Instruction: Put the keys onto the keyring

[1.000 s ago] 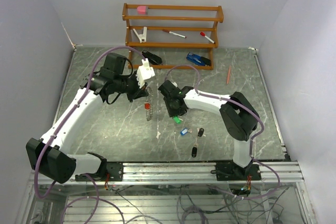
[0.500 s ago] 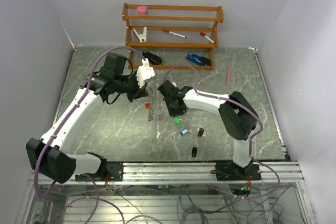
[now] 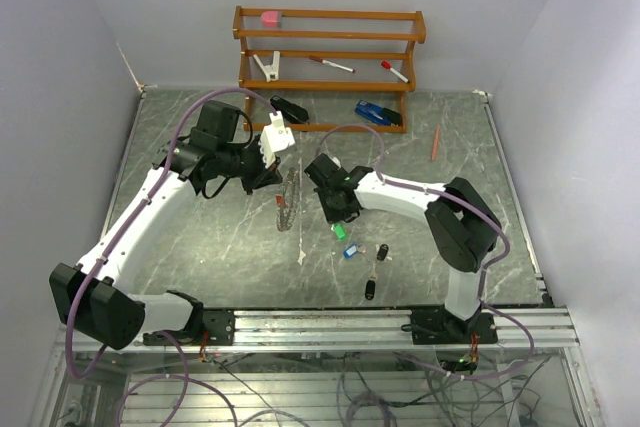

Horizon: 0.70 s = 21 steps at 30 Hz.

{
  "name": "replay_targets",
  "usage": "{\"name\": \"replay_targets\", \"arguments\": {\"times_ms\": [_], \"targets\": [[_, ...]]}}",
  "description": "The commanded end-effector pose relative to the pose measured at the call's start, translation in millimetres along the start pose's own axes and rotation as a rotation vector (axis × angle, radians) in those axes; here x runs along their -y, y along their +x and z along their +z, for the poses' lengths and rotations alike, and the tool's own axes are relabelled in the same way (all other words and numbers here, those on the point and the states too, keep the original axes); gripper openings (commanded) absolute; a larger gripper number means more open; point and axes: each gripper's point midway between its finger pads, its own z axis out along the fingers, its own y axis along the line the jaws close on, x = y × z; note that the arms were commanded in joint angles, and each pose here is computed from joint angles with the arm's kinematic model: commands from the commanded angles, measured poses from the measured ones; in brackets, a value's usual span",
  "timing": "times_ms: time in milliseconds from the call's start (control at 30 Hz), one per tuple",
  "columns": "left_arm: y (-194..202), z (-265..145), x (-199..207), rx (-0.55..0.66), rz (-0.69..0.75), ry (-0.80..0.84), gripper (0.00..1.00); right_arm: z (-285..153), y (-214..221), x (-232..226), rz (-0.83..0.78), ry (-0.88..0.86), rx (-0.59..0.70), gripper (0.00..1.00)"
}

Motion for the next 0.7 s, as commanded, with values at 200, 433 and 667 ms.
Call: {"name": "replay_targets", "arguments": {"times_ms": [200,433,667], "targets": [[-14,-6,-1,0.047,0.026,-0.005,0.07,-10,-5,4,-0.009,0.001,0.017,0.05],[-12,-6,-2,0.042,0.028,-0.008,0.07,-7,0,1,0.012,-0.014,0.015,0.17],[-14,-6,-2,0.046,0.03,-0.007,0.07,-4,2,1,0.006,-0.016,0.006,0.2]]}}
